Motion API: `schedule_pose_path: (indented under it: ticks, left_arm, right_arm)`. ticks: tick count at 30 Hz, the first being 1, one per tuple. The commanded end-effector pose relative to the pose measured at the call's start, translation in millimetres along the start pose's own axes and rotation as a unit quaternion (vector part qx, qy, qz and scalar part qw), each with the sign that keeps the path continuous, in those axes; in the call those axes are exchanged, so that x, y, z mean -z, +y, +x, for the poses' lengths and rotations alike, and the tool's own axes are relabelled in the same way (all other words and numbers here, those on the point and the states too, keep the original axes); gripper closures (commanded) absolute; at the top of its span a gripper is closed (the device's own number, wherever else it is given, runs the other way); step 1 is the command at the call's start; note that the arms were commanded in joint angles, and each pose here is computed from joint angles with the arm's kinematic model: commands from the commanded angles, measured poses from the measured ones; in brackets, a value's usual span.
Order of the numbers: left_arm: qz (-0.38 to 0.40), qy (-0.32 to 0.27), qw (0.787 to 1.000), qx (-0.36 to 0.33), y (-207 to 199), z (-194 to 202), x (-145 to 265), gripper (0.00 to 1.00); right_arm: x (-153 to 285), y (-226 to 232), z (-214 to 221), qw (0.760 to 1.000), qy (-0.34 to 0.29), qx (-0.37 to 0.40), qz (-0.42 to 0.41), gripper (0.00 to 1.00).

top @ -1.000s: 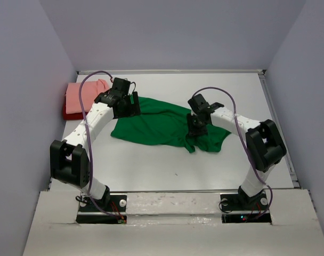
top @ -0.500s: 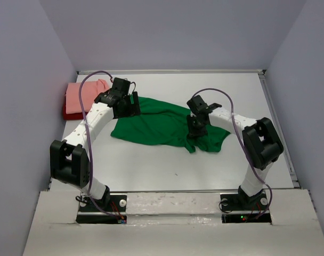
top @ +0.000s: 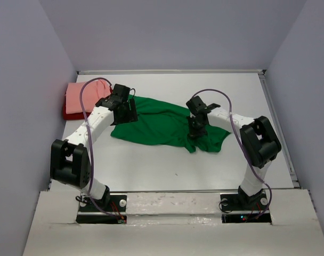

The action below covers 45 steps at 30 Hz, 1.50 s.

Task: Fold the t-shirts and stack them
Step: Flatten the tshirt out

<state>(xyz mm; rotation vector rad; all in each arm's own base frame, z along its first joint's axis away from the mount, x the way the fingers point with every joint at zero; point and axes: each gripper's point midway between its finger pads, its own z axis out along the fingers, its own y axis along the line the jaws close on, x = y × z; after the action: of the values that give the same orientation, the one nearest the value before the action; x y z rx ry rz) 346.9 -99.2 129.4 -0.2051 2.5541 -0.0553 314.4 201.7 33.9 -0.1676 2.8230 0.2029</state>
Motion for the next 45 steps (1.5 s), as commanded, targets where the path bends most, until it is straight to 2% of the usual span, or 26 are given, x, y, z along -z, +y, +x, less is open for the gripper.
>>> schedule_pose_path:
  ticks: [1, 2, 3, 5, 8, 11, 15, 20, 24, 31, 37, 40, 45]
  left_arm:
    - [-0.005, -0.023, 1.000, 0.020, 9, -5, 8, 0.24]
    - [-0.007, -0.020, 1.000, 0.019, 10, -3, 6, 0.30]
    - [-0.006, -0.019, 1.000, 0.020, 10, -2, 7, 0.40]
    - [-0.009, -0.017, 1.000, 0.021, 11, 0, 7, 0.45]
    - [-0.022, -0.023, 0.999, 0.025, 17, -1, 10, 0.45]
    - [-0.030, -0.030, 0.999, 0.027, 20, -4, 14, 0.41]
    - [-0.035, -0.027, 0.999, 0.027, 22, -1, 13, 0.25]
    - [-0.047, -0.019, 0.998, 0.024, 26, 4, 9, 0.17]
    - [-0.063, -0.009, 0.998, 0.023, 32, 10, 4, 0.04]
    - [-0.066, 0.024, 0.997, 0.024, 33, 35, -19, 0.04]
    - [-0.048, 0.070, 0.996, 0.038, 29, 56, -55, 0.07]
    - [-0.076, 0.054, 0.995, 0.041, 40, 48, -58, 0.14]
    - [-0.101, 0.054, 0.992, 0.053, 57, 44, -66, 0.14]
  right_arm:
    - [14, 4, -25, 0.999, -0.044, 0.005, 0.002, 0.97]
    - [18, 2, -28, 0.999, -0.051, 0.004, 0.008, 1.00]
    - [20, 1, -29, 0.998, -0.054, 0.003, 0.010, 1.00]
    - [27, -2, -33, 0.998, -0.066, 0.001, 0.020, 1.00]
    - [43, -7, -44, 0.995, -0.091, 0.000, 0.035, 1.00]
    - [58, -10, -53, 0.993, -0.108, 0.003, 0.047, 1.00]
    - [73, -10, -59, 0.992, -0.116, 0.008, 0.049, 1.00]
    - [79, -10, -61, 0.991, -0.121, 0.007, 0.049, 1.00]
    - [81, -11, -59, 0.992, -0.118, 0.007, 0.050, 1.00]
    - [80, -10, -55, 0.992, -0.117, 0.007, 0.042, 1.00]
    - [84, -10, -51, 0.992, -0.120, 0.007, 0.037, 1.00]
    - [87, -12, -48, 0.992, -0.124, 0.008, 0.037, 1.00]
    - [88, -16, -41, 0.992, -0.122, 0.009, 0.040, 1.00]
